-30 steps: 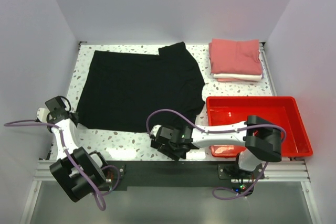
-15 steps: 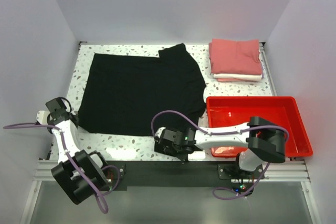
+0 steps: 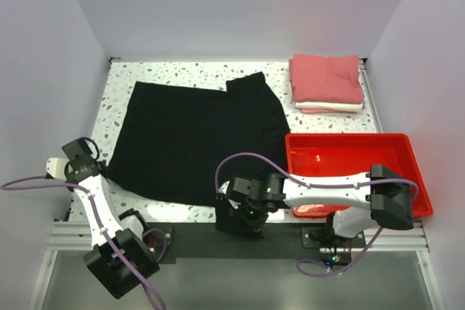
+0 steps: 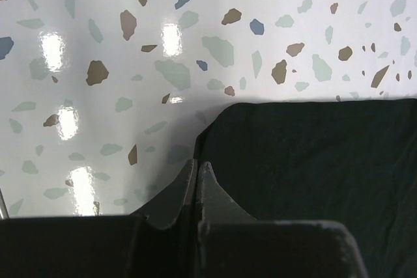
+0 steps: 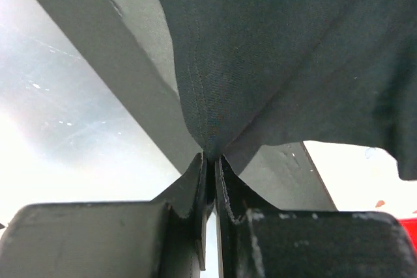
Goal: Fold and stack the t-shirts
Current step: Fold the tshirt
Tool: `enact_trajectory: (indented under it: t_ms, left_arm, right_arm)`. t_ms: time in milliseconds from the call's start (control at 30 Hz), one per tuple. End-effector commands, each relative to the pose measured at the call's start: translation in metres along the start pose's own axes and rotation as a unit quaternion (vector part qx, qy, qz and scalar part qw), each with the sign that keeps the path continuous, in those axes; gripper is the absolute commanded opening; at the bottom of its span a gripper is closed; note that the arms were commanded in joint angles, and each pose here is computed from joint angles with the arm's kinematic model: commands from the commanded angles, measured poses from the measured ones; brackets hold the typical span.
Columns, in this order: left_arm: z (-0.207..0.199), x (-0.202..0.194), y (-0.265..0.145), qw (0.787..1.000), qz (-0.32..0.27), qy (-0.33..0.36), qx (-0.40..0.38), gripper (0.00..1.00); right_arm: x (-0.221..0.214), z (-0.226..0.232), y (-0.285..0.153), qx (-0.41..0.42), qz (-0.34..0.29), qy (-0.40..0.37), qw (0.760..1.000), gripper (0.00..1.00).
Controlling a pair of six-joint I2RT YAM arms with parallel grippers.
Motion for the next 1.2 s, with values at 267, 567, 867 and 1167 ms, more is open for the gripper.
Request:
enact_trajectory:
  t_ms: [267, 567, 867, 1167]
  left_arm:
    - [-0.024, 0.019, -0.012, 0.998, -0.007, 0.02, -0.062, 0.0]
    - [-0.044, 0.024, -0.007, 0.994, 0.004, 0.027, -0.102, 0.0]
    - [-0.079, 0.014, -0.004, 0.993, 0.006, 0.052, -0.103, 0.0]
    - [-0.093, 0.02, 0.008, 0.996, -0.007, 0.044, -0.079, 0.0]
  right_arm:
    - [0.037, -0.026, -0.057, -0.049, -0.065, 0.054, 0.995, 0.01]
    - [0.066, -0.075, -0.095, -0.104, -0.098, 0.103, 0.984, 0.0]
    - [0.093, -0.115, -0.113, -0.147, -0.131, 0.139, 0.971, 0.0]
    - [0.117, -0.151, -0.124, -0.167, -0.14, 0.172, 0.961, 0.0]
Point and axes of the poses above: each gripper's point midway between its finger pads, its own y axis out along the fingers, its own z axis along the line the jaws close on, x = y × z, the point moved 10 cm from there along -y, back along the fingers, and after that the axes turned 2 degrees about y, right-handed, at the moved point
